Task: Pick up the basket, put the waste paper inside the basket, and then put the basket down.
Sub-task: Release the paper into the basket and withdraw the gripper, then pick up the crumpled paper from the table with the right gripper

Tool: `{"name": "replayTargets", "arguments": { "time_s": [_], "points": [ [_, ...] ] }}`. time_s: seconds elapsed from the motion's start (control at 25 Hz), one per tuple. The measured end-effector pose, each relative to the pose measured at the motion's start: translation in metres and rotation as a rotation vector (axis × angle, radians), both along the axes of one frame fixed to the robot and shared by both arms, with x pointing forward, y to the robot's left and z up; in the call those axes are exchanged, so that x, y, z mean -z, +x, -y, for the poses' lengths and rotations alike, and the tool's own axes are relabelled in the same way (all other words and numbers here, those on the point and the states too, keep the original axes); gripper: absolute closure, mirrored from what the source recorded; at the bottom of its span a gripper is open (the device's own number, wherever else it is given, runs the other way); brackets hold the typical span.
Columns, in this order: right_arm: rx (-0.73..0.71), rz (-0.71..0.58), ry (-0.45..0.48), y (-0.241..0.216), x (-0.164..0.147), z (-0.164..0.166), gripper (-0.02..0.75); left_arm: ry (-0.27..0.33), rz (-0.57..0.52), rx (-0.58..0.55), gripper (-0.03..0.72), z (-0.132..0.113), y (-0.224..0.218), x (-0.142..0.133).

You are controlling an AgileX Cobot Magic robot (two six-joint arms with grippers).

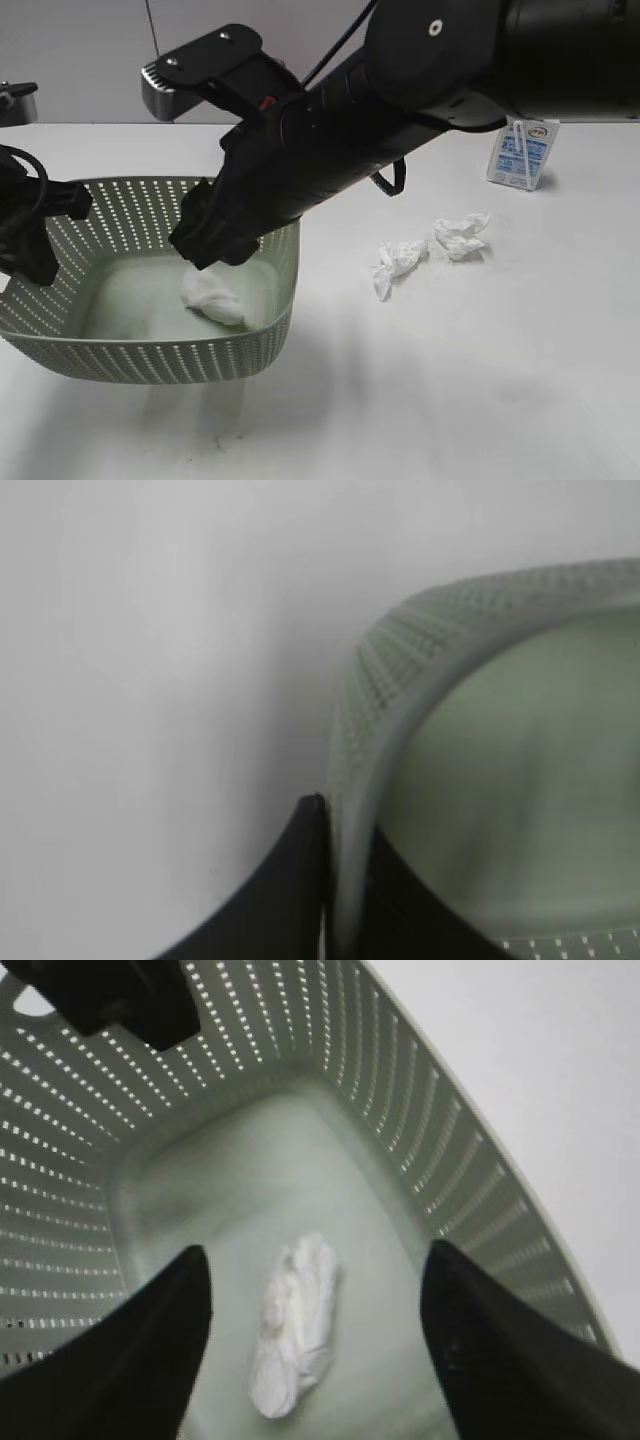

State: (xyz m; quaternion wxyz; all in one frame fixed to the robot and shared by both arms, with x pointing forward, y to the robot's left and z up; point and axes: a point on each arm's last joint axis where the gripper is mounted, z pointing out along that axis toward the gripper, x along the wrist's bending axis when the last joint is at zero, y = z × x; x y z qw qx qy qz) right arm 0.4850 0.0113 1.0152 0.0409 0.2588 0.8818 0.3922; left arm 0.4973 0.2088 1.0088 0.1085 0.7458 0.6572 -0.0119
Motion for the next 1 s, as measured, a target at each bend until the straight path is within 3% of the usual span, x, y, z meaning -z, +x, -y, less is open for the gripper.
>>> {"name": "replayTargets", "arguments": {
  "time_s": [0.08,0.16,0.28,0.44,0.56,0.64,0.76,1.0],
  "points": [
    [0.000,-0.001,-0.003,0.001,0.002,-0.001,0.164,0.001,-0.004,0.001,0.683,0.000,0.000,0.000],
    [-0.005,0.018,0.001,0.001,-0.003,-0.001,0.113,0.001,-0.004,0.001,0.683,0.000,0.000,0.000],
    [0.028,0.063,0.022,0.008,-0.023,0.004,0.098,0.001,-0.004,0.001,0.683,0.000,0.000,0.000],
    [0.274,0.010,0.107,0.039,-0.058,0.033,0.101,0.001,-0.004,0.001,0.683,0.000,0.000,0.000],
    [0.515,-0.082,0.117,0.072,-0.065,0.072,0.121,0.001,-0.005,0.001,0.683,0.000,0.000,0.000],
    [0.677,-0.172,0.063,0.090,-0.052,0.101,0.147,0.001,-0.005,0.001,0.683,0.000,0.000,0.000],
    [0.814,-0.254,-0.094,0.110,-0.020,0.133,0.165,0.001,-0.005,0.001,0.683,0.000,0.000,0.000],
    [0.926,-0.428,-0.319,0.139,0.053,0.163,0.169,0.001,-0.005,0.001,0.683,0.000,0.000,0.000]
  ]
}}
